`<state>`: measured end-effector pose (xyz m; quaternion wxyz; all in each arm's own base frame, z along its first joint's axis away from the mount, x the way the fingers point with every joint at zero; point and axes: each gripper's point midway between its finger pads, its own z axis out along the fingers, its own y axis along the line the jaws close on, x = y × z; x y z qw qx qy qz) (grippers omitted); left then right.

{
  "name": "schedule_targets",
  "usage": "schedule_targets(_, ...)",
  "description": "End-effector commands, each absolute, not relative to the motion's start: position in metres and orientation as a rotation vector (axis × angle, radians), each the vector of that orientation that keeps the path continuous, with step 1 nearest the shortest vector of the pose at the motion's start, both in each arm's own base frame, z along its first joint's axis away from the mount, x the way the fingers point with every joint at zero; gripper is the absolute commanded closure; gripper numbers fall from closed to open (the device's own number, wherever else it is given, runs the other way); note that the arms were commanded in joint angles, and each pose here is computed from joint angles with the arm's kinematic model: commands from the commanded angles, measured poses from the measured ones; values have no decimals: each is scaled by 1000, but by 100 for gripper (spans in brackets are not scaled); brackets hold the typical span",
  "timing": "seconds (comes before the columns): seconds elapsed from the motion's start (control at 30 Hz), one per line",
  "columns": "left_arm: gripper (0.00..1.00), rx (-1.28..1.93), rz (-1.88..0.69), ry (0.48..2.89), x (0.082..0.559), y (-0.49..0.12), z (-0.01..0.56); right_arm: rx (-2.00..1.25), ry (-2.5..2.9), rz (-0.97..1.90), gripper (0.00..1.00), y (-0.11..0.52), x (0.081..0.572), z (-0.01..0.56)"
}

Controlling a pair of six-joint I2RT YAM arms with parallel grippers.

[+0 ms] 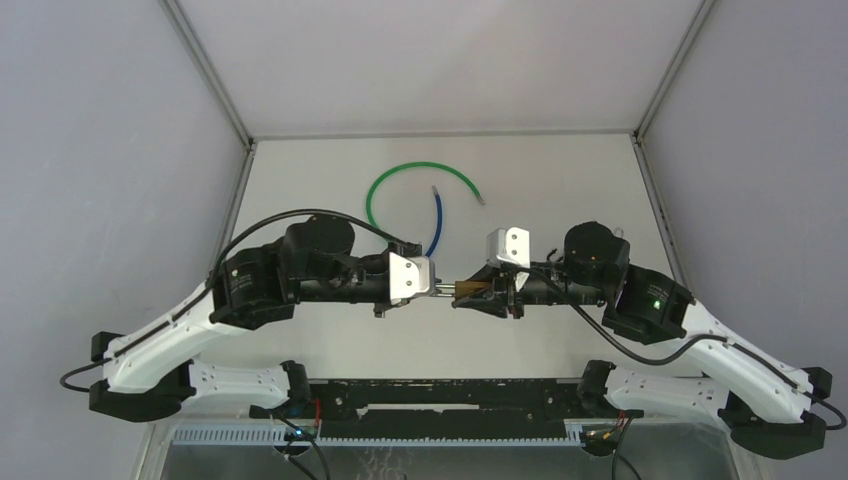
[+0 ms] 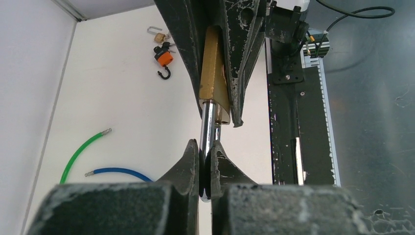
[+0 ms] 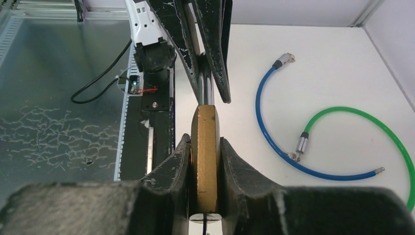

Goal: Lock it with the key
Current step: Lock the lock.

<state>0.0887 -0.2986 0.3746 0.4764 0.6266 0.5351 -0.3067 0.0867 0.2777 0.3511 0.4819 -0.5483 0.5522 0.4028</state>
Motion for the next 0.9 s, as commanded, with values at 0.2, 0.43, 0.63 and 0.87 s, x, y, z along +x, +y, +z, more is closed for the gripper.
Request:
schedule_targets(0.2, 100, 1157, -782, 1149, 107, -293, 458, -1144, 1147, 1044, 1, 271, 94, 407)
schedule_targets(0.43, 100, 1196, -828, 1117, 95, -292, 455, -1050, 1159, 1208, 1, 256, 112, 403)
schedule_targets(0.63, 100, 1195, -826, 1131, 96, -292, 453, -1100, 1091, 1374, 14, 266, 95, 415)
schedule_targets(0.87, 100, 1186, -828, 1129, 97, -292, 456, -1095, 1102, 1354, 42, 274, 93, 411)
